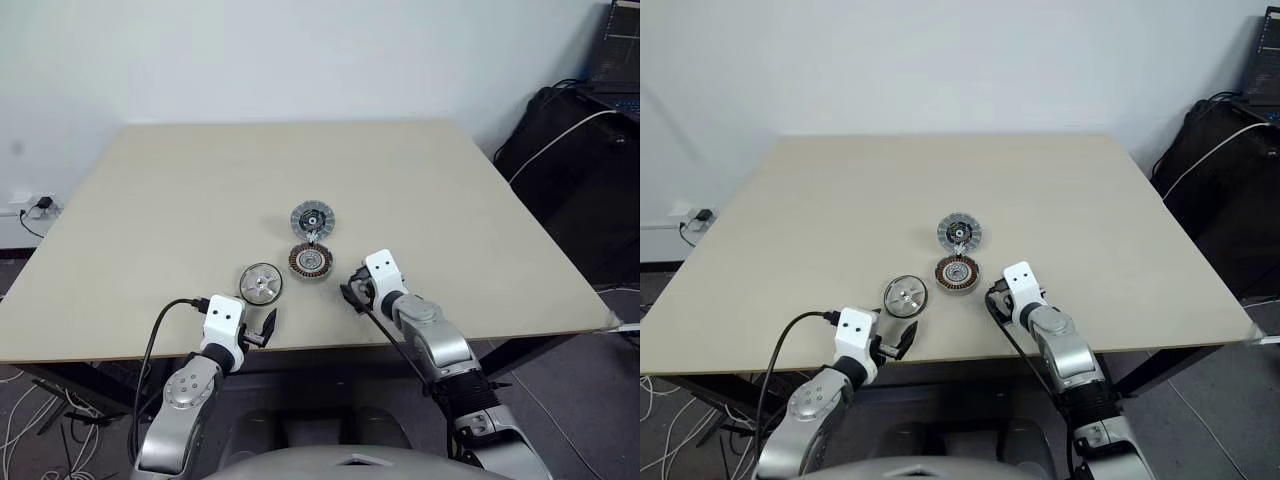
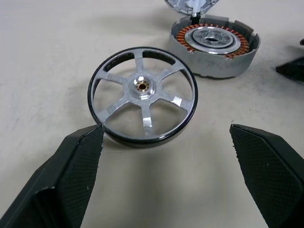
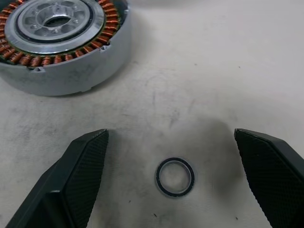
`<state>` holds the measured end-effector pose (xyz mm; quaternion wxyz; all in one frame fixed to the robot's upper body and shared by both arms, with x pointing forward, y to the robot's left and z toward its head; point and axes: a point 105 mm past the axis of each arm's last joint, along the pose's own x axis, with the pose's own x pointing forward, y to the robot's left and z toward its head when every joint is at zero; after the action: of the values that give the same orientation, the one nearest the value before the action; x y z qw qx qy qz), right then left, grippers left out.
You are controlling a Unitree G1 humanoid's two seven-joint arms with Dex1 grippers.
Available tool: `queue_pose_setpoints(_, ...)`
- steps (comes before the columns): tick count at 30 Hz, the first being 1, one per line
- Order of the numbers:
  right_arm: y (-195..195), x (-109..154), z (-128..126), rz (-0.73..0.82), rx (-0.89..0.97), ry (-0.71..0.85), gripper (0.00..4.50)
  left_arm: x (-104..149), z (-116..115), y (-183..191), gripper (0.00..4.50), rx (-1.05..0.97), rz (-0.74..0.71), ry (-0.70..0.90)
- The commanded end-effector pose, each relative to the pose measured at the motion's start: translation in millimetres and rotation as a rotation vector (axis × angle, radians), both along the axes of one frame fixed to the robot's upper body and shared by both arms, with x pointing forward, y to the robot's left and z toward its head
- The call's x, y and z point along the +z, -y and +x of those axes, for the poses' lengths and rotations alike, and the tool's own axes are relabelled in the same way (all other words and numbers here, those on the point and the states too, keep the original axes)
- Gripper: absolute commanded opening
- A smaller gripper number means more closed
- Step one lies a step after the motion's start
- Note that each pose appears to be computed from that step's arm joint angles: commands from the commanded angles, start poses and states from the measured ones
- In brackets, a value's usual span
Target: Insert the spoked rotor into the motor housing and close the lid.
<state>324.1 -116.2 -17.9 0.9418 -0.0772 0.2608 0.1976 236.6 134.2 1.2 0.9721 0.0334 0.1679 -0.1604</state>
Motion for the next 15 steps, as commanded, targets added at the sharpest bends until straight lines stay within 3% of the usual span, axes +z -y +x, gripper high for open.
queue_pose_setpoints(1, 9.2, 0.4, -2.3, 0.015, -0.030, 0.001, 4.50, 15.2, 3.8, -0.2, 4.47, 0.006, -0.006, 0.057)
queue_pose_setpoints(5, 13.2, -6.0, -11.1, 0.017, -0.036, -0.026, 4.50, 15.0, 3.5, -0.1, 4.47, 0.005, -0.006, 0.055)
queue_pose_setpoints(8, 13.6, -10.5, -18.8, 0.021, -0.030, -0.049, 3.93, 14.9, 4.2, 0.5, 4.50, 0.001, -0.006, 0.055)
queue_pose_setpoints(15, 11.5, -12.0, -23.2, 0.028, -0.027, -0.061, 1.64, 14.8, 5.2, 1.8, 4.50, -0.008, -0.006, 0.054)
